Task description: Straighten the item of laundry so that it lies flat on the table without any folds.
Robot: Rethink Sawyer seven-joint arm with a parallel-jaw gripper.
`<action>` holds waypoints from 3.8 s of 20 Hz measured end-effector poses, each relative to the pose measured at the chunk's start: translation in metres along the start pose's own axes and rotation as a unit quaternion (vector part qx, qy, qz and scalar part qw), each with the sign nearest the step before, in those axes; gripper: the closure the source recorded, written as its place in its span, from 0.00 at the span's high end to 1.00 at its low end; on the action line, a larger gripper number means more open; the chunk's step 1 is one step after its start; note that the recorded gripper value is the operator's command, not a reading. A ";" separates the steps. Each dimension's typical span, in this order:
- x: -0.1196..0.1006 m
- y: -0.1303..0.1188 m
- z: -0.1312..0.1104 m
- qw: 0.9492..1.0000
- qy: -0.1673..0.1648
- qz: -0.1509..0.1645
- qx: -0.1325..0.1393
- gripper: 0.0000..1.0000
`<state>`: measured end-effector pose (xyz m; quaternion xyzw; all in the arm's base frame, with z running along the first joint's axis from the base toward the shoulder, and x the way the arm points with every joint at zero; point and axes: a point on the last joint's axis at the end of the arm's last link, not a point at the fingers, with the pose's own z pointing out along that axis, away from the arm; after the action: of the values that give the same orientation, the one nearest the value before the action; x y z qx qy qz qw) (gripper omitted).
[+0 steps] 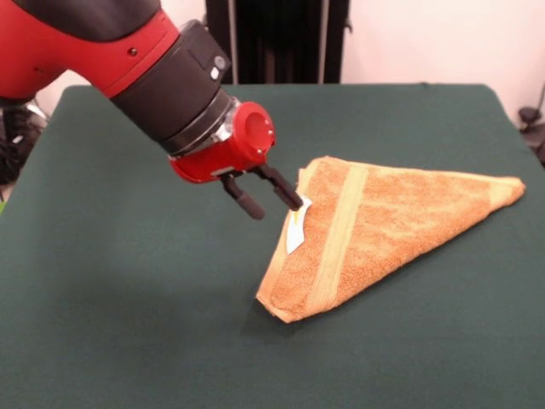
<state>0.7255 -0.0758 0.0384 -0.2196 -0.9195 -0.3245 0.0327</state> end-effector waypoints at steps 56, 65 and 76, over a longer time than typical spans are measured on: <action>0.002 -0.035 0.016 0.988 0.031 -0.073 0.135 1.00; 0.005 -0.041 0.014 0.987 0.038 -0.071 0.138 1.00; 0.021 -0.051 0.033 0.982 0.026 -0.100 0.156 1.00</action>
<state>0.6876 -0.0829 -0.0129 -0.1103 -0.9750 -0.1839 0.0580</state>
